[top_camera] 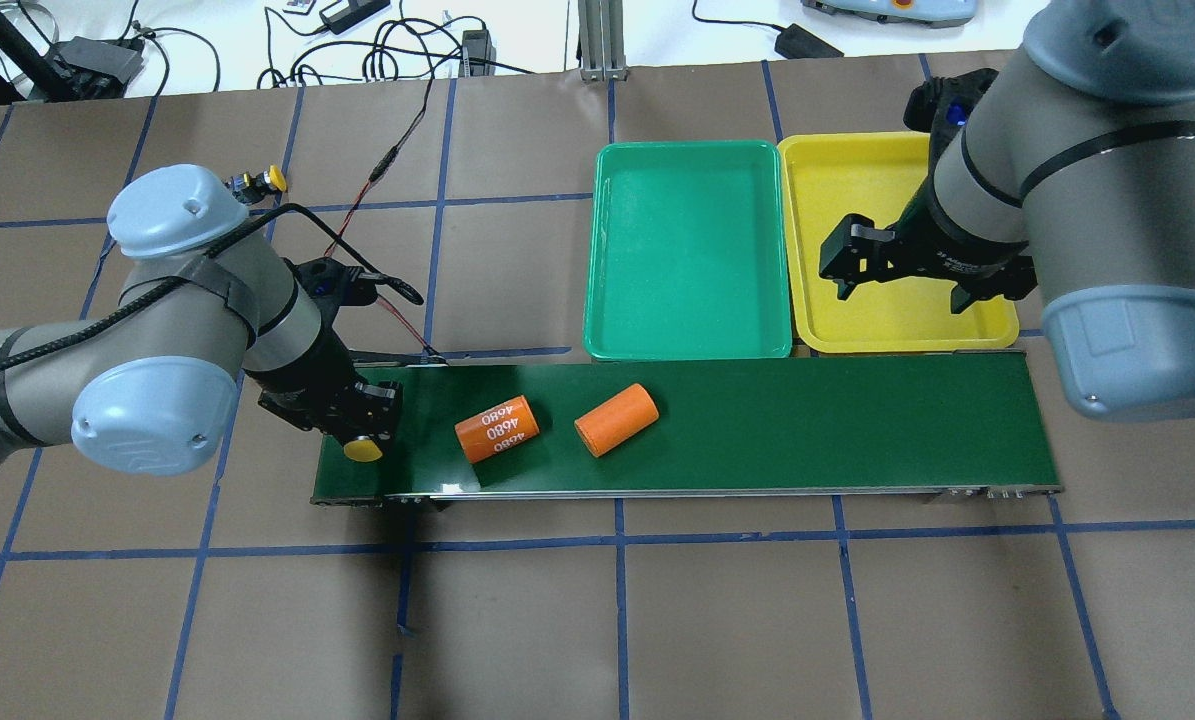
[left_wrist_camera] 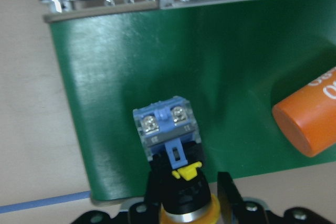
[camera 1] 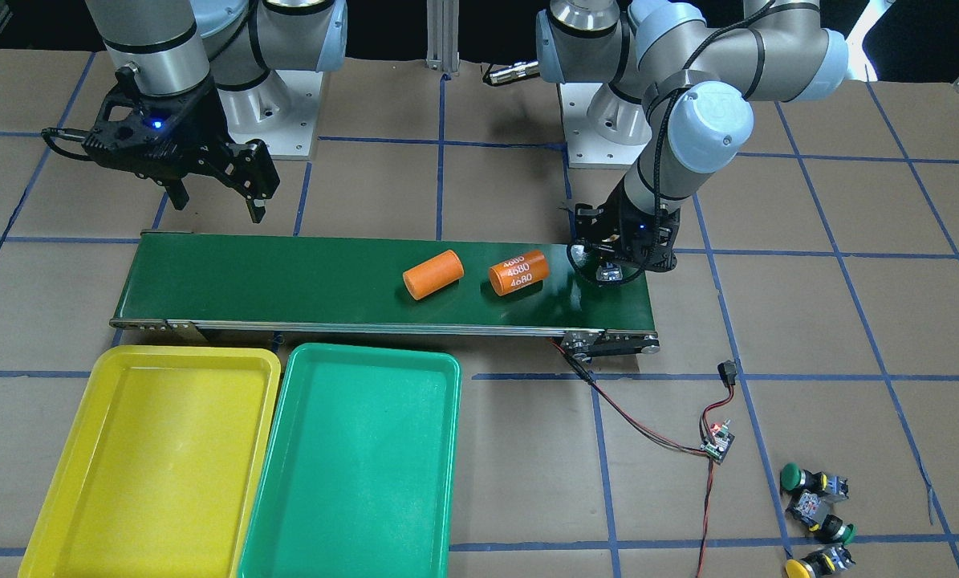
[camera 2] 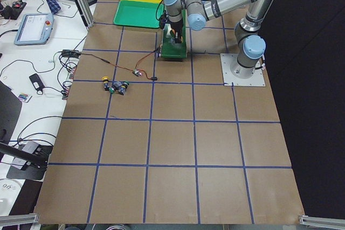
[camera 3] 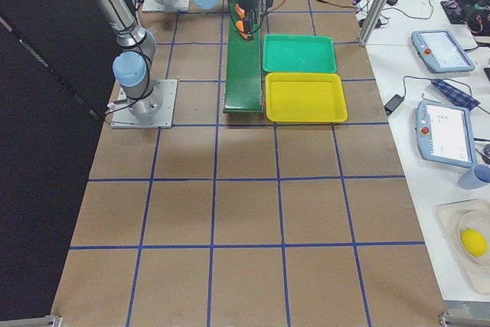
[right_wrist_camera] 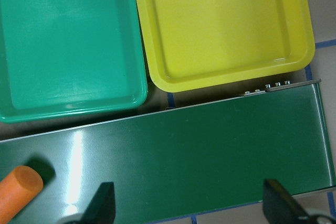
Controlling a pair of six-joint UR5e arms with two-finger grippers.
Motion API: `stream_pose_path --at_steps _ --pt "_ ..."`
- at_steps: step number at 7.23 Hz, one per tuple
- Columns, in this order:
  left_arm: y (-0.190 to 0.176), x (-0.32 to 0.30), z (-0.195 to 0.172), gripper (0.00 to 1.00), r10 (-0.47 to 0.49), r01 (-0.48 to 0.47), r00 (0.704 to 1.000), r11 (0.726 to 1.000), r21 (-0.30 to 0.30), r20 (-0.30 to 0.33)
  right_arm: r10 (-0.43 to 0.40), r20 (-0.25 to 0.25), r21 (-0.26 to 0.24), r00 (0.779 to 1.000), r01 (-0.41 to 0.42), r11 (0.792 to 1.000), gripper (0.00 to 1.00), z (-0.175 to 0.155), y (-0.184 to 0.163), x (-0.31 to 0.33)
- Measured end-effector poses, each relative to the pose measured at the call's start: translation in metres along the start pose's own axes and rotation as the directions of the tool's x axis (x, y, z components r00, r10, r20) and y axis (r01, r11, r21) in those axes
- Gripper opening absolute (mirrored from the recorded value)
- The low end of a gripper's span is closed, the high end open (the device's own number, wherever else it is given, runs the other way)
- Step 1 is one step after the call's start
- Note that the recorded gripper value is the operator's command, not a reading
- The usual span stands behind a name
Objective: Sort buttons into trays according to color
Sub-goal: 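Set the yellow-capped button on the belt and withdraw the left gripper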
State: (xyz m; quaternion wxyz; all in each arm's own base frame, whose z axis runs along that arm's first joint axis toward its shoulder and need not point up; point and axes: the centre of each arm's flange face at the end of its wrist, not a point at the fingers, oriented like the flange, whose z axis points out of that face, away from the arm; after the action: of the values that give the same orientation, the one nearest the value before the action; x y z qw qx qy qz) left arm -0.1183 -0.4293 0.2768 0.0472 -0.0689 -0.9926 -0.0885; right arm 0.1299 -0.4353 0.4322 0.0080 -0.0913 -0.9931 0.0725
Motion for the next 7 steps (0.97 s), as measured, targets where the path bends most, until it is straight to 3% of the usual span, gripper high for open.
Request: stream_pose_path --at_steps 1,3,5,7 --pt "-0.004 0.000 0.002 0.98 0.001 -0.001 1.000 1.000 0.020 0.003 -0.001 -0.003 -0.004 1.000 0.001 1.000 1.00 0.001 0.000 0.000" --pt "-0.015 -0.004 -0.002 1.00 -0.002 0.001 1.000 0.998 0.064 0.007 0.000 -0.005 -0.010 1.000 0.000 1.000 1.00 0.003 0.001 0.001" --pt "-0.039 -0.036 -0.041 1.00 -0.051 0.050 0.999 0.989 0.138 0.002 0.000 -0.007 -0.012 1.000 0.000 1.000 1.00 0.004 0.001 0.001" --pt "-0.091 -0.103 -0.082 1.00 -0.125 0.122 0.992 0.974 0.190 0.004 -0.002 -0.007 -0.013 1.000 0.002 1.000 1.00 0.004 0.001 0.001"
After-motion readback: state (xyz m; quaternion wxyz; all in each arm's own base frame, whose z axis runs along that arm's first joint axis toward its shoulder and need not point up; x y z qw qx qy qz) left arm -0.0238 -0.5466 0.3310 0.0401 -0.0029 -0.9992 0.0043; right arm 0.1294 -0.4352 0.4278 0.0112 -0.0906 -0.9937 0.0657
